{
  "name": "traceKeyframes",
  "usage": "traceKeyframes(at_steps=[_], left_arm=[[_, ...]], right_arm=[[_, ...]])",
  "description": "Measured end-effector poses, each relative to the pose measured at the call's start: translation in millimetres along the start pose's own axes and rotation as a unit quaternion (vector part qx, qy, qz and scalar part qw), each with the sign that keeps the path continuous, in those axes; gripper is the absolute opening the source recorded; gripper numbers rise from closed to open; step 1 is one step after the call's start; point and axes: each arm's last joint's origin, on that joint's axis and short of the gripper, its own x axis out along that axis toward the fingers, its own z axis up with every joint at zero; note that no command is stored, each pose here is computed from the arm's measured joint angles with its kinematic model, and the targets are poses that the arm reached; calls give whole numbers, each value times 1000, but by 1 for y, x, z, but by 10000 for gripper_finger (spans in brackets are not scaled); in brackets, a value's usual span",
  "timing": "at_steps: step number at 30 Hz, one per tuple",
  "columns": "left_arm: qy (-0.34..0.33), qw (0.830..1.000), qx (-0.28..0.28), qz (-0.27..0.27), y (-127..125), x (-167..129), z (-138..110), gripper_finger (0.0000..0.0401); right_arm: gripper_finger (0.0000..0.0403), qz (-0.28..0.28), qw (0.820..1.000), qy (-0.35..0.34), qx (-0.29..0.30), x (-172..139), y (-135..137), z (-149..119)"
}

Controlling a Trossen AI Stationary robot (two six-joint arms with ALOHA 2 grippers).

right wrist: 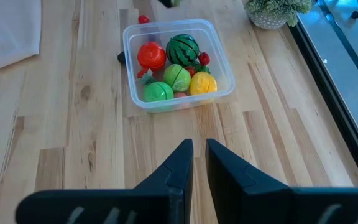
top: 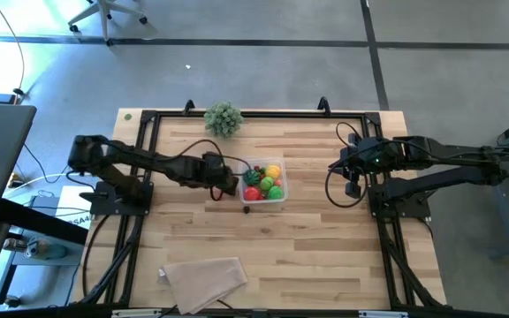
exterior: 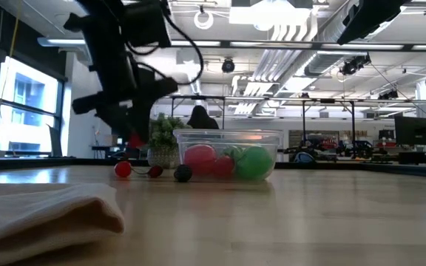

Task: Pick and placing Produce into tupperware
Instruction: Put the strawberry into the transparent bin

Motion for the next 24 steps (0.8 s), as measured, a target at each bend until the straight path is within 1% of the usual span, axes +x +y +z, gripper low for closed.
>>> traceKeyframes(at_steps=[5,10,12,15,16,18,20,22,24], left_arm=[[-75,996,7,-56,-1,-26,15,142],[-158,979,18,-124,-14,-39,29,143],[-186,972,21,-139,-18,-41,33,143],[-212,965,33,-151,-27,-37,36,143],[-210,966,39,-146,-27,-34,35,143],[-219,964,33,-148,-34,-25,36,143],[-210,967,38,-138,-35,-14,35,143],[-211,965,37,-150,-41,-5,36,143],[-207,967,39,-145,-41,1,37,143]], right_arm=[[34,0,1000,0,0,0,0,0],[34,0,1000,0,0,0,0,0],[34,0,1000,0,0,0,0,0],[34,0,1000,0,0,0,0,0],[34,0,1000,0,0,0,0,0],[34,0,1000,0,0,0,0,0],[34,0,1000,0,0,0,0,0],[34,0,1000,0,0,0,0,0],[34,0,1000,0,0,0,0,0]])
